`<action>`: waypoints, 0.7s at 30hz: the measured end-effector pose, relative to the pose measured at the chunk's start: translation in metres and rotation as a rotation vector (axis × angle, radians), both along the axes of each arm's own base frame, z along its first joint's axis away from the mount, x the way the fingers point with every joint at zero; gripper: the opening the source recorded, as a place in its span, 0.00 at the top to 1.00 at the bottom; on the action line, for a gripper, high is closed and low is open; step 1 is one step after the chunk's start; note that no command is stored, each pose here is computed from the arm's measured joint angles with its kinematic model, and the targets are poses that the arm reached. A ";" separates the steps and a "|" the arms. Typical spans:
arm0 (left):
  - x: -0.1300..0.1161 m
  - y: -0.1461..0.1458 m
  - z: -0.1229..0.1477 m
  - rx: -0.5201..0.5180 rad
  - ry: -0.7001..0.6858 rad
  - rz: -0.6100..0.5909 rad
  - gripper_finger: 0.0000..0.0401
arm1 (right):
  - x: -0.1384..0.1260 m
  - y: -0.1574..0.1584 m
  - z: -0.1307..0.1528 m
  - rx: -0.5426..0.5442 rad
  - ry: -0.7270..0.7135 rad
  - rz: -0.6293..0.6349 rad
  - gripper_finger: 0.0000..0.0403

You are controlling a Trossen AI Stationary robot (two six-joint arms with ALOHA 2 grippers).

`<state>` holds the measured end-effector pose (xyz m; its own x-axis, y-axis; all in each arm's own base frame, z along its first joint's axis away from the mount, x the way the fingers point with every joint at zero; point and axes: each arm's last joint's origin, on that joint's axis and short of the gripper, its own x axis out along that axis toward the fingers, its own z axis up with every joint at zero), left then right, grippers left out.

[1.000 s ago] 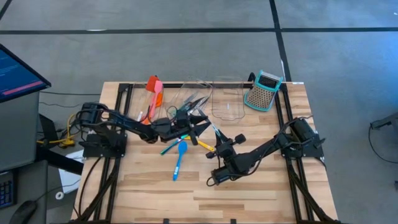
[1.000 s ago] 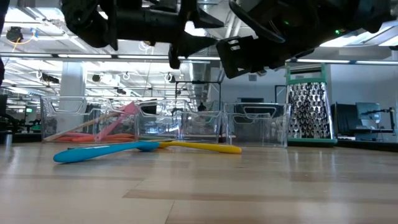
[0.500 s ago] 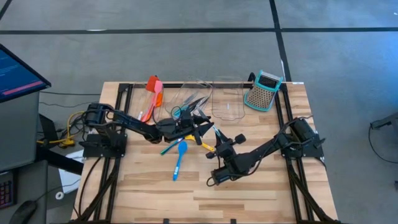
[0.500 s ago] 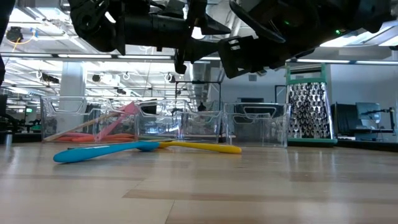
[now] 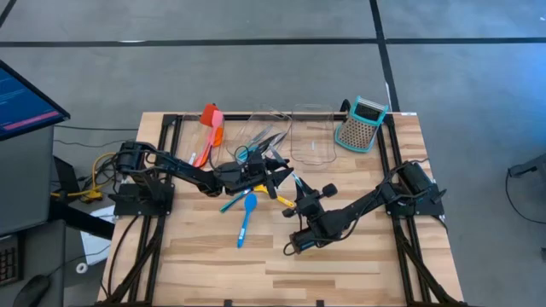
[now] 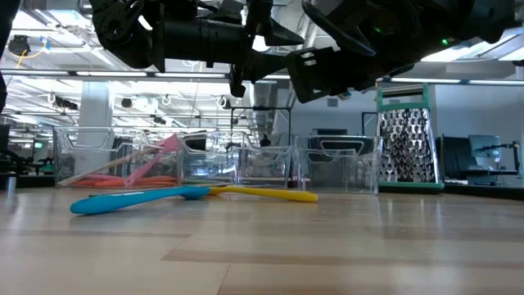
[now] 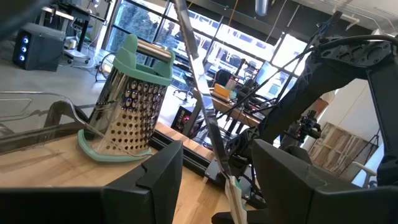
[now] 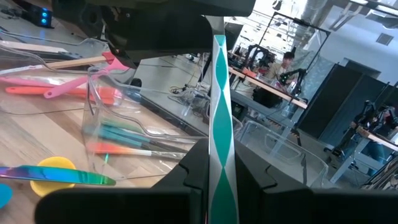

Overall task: Pick & Place Kitchen Items
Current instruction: Put the white patterned knife into the middle transparent bin

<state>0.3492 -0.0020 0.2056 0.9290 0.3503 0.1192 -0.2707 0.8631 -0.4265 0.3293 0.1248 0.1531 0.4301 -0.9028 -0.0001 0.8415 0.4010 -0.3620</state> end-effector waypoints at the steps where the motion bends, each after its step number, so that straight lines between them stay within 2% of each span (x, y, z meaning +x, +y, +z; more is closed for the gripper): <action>1: 0.000 0.000 0.000 0.000 0.000 0.000 0.54 | 0.000 0.000 0.000 0.000 0.000 0.000 0.92; 8: 0.000 0.000 0.000 0.001 0.000 0.000 0.58 | 0.000 0.000 0.000 0.000 0.000 0.000 0.92; 21: 0.000 0.007 0.001 0.045 0.012 0.022 0.89 | 0.000 0.000 0.000 0.004 0.001 0.000 0.92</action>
